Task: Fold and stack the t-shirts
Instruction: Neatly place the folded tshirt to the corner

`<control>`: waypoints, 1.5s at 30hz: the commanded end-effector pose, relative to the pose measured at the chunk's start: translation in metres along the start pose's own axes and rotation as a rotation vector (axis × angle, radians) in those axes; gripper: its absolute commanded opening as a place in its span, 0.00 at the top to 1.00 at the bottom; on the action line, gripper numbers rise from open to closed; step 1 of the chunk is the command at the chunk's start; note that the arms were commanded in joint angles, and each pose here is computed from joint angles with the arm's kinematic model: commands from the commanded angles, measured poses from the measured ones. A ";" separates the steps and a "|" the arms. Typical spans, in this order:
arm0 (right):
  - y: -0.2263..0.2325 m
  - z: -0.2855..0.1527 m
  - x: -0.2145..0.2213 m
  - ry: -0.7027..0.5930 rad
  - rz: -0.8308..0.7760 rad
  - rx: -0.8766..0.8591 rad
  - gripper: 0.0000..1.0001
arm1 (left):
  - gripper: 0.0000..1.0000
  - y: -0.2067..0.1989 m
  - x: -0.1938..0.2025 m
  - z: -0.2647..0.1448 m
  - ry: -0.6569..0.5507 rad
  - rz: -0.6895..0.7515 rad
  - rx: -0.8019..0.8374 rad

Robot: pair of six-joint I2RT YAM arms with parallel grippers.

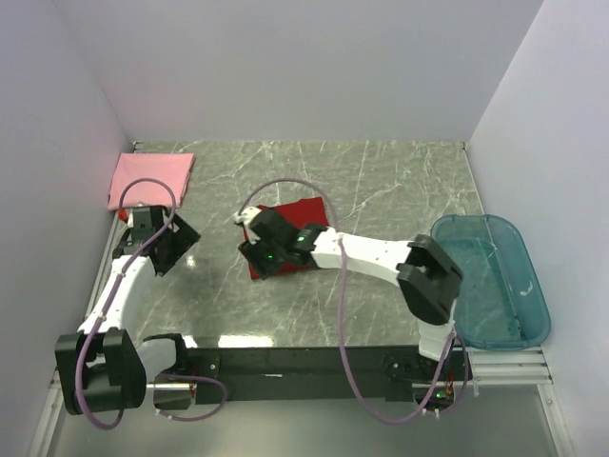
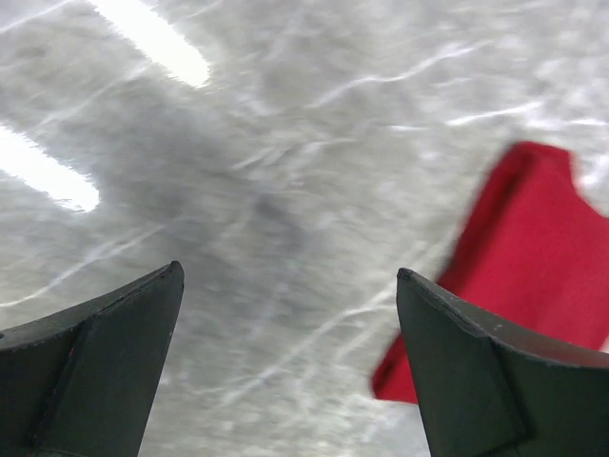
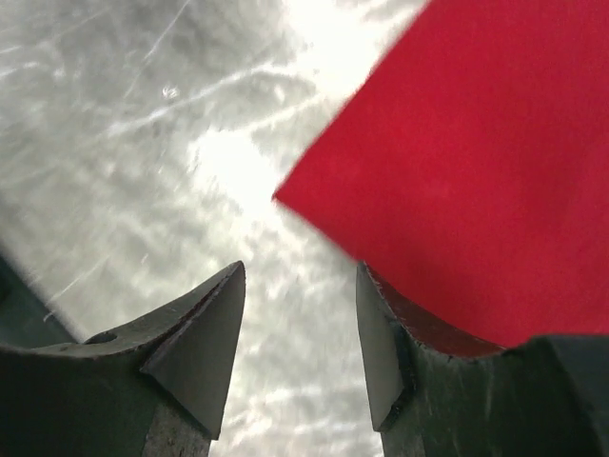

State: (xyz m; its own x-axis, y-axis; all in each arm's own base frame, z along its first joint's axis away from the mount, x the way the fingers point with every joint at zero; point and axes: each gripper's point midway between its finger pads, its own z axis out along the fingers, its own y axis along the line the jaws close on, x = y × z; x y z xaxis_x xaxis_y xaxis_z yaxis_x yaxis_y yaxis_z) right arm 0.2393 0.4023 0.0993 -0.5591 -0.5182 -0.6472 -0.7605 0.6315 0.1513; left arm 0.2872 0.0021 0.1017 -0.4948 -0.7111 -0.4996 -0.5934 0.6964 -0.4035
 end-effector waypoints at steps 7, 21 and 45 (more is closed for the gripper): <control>0.002 0.040 -0.007 0.084 -0.285 0.227 0.44 | 0.00 0.021 0.011 0.011 0.054 0.018 -0.040; -0.007 0.084 0.040 0.232 -0.409 0.331 0.56 | 0.01 0.018 0.012 0.013 0.073 0.008 -0.009; 0.008 0.016 -0.030 -0.125 -0.118 0.042 1.00 | 0.00 -0.083 0.075 0.012 0.358 -0.135 0.452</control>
State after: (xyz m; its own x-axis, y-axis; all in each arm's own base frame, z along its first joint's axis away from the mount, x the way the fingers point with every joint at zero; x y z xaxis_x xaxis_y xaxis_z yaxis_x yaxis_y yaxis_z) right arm 0.2613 0.4234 0.0964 -0.4048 -0.5816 -0.7056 -0.7962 0.6037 -0.0408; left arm 0.2913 -0.0875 0.0683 -0.6659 -0.7236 -0.1818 -0.4446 0.5806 -0.6821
